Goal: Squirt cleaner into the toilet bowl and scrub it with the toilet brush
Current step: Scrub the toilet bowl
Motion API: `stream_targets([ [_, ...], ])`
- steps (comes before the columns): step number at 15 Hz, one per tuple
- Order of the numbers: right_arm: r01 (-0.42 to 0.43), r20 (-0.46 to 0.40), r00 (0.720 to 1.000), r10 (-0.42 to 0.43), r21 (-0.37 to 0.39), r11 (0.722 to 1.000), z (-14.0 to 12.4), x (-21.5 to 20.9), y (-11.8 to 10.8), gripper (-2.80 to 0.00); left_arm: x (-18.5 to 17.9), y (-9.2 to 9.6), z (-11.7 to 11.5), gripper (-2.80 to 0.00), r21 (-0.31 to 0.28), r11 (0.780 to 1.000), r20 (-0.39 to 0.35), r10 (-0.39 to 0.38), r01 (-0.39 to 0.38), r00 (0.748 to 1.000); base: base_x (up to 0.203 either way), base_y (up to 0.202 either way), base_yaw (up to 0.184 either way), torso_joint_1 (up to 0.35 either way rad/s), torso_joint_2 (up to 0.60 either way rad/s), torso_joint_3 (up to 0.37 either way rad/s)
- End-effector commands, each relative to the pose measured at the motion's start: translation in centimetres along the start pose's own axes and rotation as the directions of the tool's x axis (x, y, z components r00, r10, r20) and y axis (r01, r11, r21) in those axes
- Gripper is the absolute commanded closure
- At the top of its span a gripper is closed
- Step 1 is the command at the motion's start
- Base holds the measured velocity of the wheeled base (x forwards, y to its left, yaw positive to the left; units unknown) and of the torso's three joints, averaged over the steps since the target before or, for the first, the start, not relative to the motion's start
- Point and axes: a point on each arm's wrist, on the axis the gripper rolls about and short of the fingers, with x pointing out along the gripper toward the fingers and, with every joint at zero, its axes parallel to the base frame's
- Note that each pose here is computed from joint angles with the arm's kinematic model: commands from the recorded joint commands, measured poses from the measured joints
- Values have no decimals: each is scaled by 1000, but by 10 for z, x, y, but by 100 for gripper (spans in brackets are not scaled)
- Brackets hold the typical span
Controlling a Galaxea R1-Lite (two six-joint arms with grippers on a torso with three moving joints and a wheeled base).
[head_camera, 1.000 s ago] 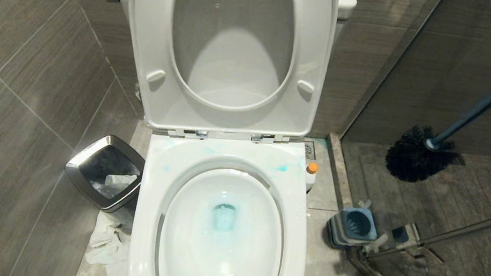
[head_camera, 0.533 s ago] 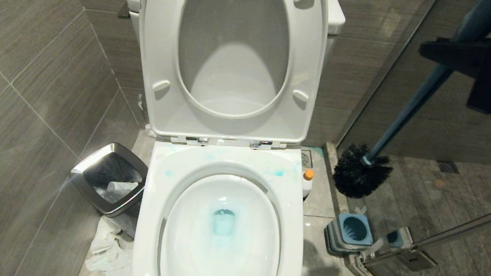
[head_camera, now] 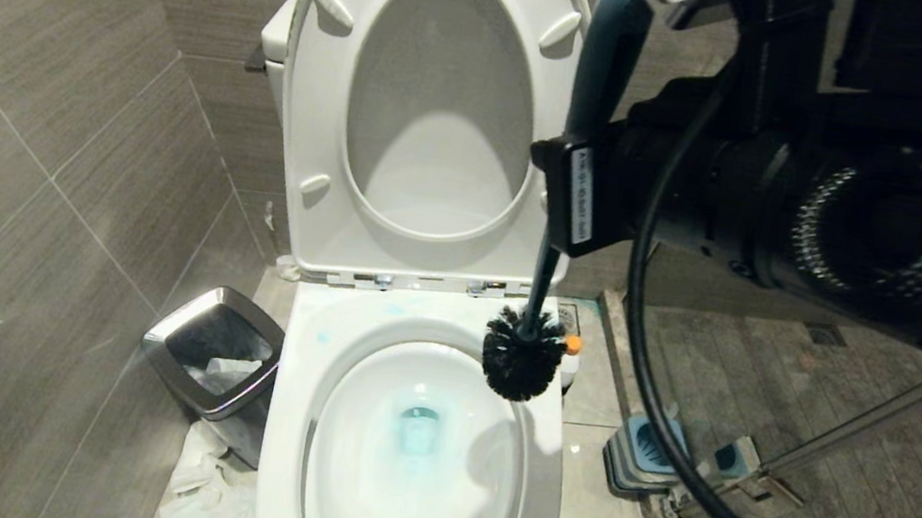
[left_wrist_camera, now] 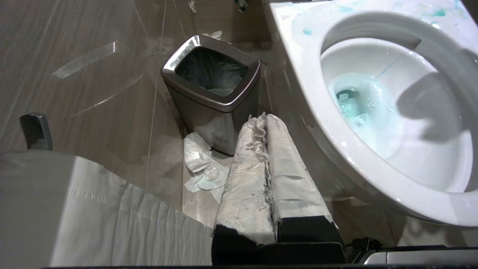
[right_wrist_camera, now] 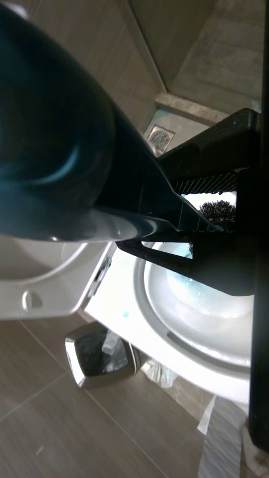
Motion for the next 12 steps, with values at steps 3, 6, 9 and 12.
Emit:
stream_targets([
  [3, -15, -80, 997, 14, -4, 1000, -23, 34, 25, 0, 0, 0, 0, 0, -3, 1000, -2, 0, 0, 1000, 0, 0, 0, 7, 2, 64],
  [6, -16, -132, 991, 17, 8, 1000, -40, 53, 37, 0, 0, 0, 0, 0, -3, 1000, -2, -2, 2, 1000, 0, 0, 0, 0, 0, 0],
  [9, -13, -202, 979, 19, 30, 999, -67, 81, 54, 0, 0, 0, 0, 0, -3, 1000, -3, -2, 2, 1000, 0, 0, 0, 0, 0, 0],
  [12, 9, -265, 964, 2, 44, 999, -97, 118, 68, 0, 0, 0, 0, 0, -3, 1000, -2, -1, 1, 1000, 0, 0, 0, 0, 0, 0],
])
